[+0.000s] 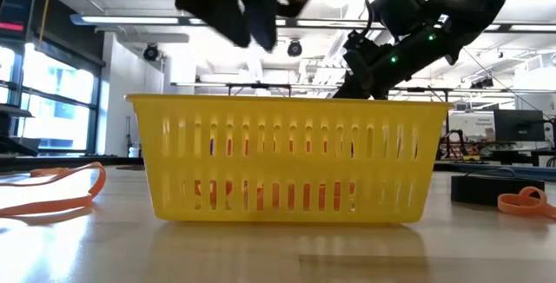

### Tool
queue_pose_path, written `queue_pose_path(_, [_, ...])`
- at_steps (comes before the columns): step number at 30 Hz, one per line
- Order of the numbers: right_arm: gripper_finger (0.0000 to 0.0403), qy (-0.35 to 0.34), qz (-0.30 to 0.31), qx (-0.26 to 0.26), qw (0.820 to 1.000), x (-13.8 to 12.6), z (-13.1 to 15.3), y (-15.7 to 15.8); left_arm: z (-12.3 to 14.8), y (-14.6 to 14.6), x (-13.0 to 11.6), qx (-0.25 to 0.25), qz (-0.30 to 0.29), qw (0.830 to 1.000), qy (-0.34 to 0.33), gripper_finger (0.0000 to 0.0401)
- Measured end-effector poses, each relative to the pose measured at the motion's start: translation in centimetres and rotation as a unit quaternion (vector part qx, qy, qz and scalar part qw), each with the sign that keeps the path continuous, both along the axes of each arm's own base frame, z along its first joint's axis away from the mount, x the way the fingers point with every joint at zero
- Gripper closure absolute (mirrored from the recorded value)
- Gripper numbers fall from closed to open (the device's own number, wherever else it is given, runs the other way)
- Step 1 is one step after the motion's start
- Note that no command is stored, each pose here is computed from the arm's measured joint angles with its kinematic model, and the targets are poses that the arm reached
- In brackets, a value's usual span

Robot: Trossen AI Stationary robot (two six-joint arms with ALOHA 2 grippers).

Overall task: Sort rubber bands into baskets
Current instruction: Put the black rubber band into the green bin

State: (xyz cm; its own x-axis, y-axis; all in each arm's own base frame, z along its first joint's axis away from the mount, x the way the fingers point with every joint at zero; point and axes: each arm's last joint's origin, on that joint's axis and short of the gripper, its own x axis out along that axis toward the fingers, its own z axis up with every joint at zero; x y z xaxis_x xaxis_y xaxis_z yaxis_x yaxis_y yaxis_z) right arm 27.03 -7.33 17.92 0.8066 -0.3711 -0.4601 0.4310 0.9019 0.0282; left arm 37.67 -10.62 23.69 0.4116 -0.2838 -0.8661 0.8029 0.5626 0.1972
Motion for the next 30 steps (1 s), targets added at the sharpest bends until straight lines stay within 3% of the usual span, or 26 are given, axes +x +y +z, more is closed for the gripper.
queue_pose_path(8, [0.0403,-0.001,0.003,-0.006,1.000,0.0,0.1,0.0,0.7,2.8,-3.1,-0.055,0.071,0.995,-0.035,0.0396])
queue_pose_path(21, [0.0403,0.004,0.006,-0.001,1.000,0.0,0.0,0.0,-1.7,5.9,-8.9,-0.091,0.204,0.962,-0.159,0.0401])
queue_pose_path(30, [0.0403,0.012,0.068,0.035,0.997,0.0,-0.4,0.5,-3.8,8.3,-12.3,-0.124,0.278,0.926,-0.222,0.0401])
